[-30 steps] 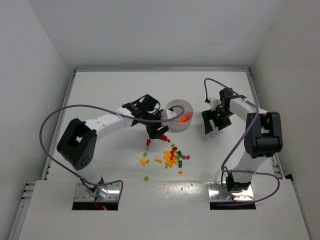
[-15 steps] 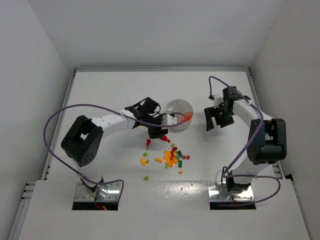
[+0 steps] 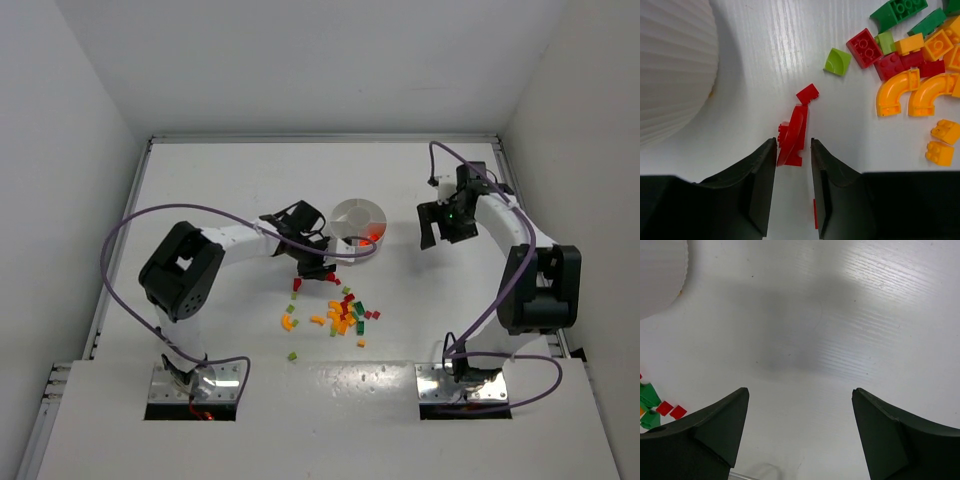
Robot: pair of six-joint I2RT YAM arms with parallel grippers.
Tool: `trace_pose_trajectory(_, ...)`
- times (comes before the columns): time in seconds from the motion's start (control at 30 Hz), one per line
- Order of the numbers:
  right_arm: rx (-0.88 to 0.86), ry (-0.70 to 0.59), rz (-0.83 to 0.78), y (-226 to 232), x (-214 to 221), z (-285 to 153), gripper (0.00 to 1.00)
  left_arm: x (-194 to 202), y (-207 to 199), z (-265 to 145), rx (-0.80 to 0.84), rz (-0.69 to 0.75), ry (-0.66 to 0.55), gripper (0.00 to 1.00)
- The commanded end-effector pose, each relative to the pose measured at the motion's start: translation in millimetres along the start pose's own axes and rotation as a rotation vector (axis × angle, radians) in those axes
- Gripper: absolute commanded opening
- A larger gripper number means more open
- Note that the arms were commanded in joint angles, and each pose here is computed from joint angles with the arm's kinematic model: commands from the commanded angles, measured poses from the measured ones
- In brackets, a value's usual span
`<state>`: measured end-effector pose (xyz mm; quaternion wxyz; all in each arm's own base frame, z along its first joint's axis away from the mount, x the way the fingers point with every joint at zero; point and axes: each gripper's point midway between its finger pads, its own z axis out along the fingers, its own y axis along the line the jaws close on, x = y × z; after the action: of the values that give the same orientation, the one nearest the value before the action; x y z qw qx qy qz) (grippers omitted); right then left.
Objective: Sort the legos into containers by color
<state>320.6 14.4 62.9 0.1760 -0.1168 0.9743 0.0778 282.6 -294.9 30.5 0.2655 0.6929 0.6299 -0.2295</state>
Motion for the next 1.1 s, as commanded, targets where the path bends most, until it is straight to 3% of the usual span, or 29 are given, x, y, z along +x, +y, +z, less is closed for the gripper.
trace_pose_trajectory(0.0,0.034,-0.059,0.004,-7,-16,-17,0.83,-16,3,4,0.039,0.064,-0.051,0.39)
trace_pose_trajectory(0.33,0.036,-0.057,0.013,-8,-10,-19,0.83,-23,2,-1,0.052,0.073,-0.044,0.15)
trace_pose_trajectory(0.63,0.022,-0.062,0.021,-8,-9,-17,0.83,-71,4,-63,0.012,0.127,-0.093,0.10)
trace_pose_trajectory(0.8,0.014,-0.066,0.021,-8,-12,-17,0.83,-105,29,-93,-0.050,0.168,-0.141,0.08)
trace_pose_trajectory(1.07,0.014,-0.069,0.020,-9,-17,-16,0.83,-103,63,-92,-0.092,0.235,-0.114,0.08)
